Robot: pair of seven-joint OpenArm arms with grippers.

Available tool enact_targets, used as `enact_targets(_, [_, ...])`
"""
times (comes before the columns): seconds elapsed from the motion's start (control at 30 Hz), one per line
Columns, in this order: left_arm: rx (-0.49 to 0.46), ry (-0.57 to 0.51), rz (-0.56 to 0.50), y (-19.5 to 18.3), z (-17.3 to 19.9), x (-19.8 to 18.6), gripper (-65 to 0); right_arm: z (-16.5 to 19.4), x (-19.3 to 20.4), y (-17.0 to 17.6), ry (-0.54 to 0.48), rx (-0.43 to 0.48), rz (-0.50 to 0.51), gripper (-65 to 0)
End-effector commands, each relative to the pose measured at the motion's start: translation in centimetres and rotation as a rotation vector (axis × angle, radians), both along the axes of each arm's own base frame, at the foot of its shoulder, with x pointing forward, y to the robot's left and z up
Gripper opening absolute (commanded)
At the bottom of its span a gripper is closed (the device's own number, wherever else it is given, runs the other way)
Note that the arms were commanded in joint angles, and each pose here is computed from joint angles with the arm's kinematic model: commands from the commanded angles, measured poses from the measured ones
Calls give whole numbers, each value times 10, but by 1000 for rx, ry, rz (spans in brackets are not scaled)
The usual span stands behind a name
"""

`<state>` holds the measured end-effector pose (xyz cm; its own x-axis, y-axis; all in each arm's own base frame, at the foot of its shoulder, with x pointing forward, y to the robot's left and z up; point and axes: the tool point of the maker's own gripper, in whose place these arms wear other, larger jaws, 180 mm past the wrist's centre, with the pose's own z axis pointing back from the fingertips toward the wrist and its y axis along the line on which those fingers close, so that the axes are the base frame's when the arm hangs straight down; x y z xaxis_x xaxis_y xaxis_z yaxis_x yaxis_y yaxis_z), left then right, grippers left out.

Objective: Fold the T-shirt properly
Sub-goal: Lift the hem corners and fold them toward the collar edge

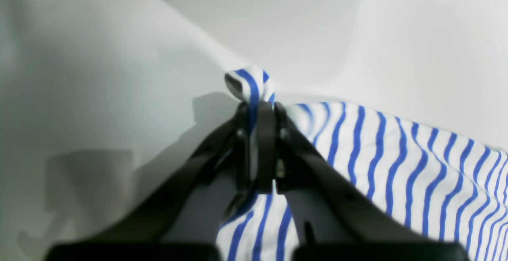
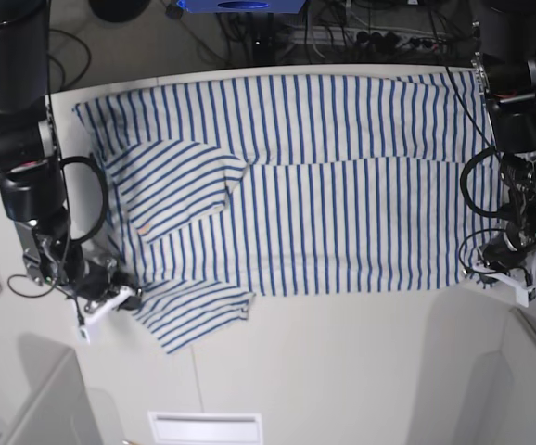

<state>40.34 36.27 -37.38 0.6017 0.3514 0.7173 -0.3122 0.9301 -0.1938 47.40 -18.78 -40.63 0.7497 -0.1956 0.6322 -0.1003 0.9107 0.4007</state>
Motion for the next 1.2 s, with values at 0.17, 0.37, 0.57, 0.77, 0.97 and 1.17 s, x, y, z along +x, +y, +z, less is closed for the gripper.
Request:
enact_targets(0.17, [0,-45,-66,7,28,4,-650,31,12,-18,-116,49,-54,-650])
enact_targets(0.37, [2,-65,-39,18,35,-5,-650,27,5,-16,-95,50,-38,-650])
enact_targets(0.57, [28,-77,-55,18,55,-12,-650,28,5,-22,-97,45,-46,-650])
enact_targets(0.77, [59,-100,-80,13,68,-14,-650,36,8,-22,-113,129,-90,-650])
enact_targets(0.97, [76,-106,-58,22,70,-29,-650,35,4,-17,-84,145,-67,-650])
enact_targets(1.17, [80,-116,-22,34,72,-40,-650,56,-4,-10,-152,212,-58,-650])
